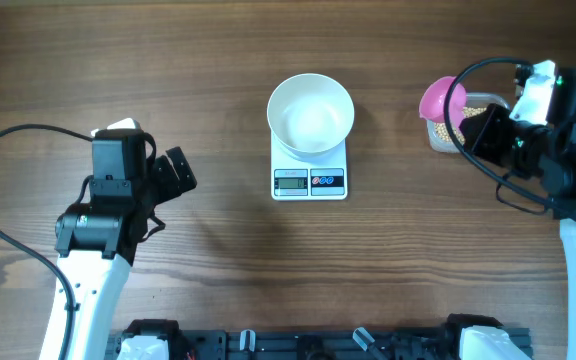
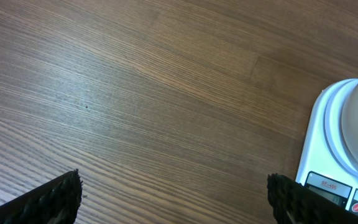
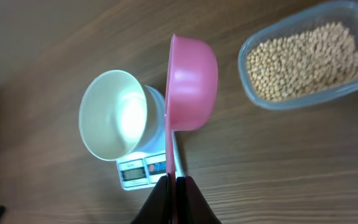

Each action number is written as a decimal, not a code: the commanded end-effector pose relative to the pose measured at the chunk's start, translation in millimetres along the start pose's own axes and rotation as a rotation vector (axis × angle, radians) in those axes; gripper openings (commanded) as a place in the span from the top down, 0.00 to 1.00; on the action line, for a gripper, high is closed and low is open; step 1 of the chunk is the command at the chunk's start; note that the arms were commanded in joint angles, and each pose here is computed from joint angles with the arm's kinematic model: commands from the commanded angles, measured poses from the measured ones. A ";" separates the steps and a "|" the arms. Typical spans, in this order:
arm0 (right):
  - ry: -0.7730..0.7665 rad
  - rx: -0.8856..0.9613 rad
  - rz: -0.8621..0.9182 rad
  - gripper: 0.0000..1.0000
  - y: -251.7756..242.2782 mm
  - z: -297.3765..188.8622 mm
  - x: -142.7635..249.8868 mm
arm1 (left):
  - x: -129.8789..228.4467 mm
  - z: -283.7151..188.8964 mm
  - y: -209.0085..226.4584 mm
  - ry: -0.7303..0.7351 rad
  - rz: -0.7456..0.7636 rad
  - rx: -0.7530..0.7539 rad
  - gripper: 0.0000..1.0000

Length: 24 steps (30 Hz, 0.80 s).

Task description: Scoop item into bowl and weigh 150g on scale

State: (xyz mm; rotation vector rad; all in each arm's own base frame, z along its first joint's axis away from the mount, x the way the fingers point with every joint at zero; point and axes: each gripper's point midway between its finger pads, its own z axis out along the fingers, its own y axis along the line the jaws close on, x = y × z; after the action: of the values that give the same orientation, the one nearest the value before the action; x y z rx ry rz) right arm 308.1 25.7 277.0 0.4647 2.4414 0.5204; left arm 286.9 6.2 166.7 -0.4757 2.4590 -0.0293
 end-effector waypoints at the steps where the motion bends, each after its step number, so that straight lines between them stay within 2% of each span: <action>1: -0.021 -0.039 0.158 0.96 9.3 -9.2 -5.9 | -1.3 -0.8 3.4 -0.008 0.003 -0.011 0.00; 9: -0.019 -0.040 0.334 0.96 9.2 -9.2 -6.2 | -1.2 -0.8 3.4 -0.007 0.003 -0.011 0.00; 24: -0.027 -0.039 0.399 0.96 8.7 -9.2 -8.1 | -1.2 -0.8 3.4 -0.007 0.003 -0.011 0.00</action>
State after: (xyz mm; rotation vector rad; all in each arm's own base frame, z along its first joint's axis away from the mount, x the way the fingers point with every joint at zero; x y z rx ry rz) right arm 308.9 26.8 278.0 0.9208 2.3598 0.6804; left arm 287.0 6.2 166.7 -0.4757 2.4587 -0.0294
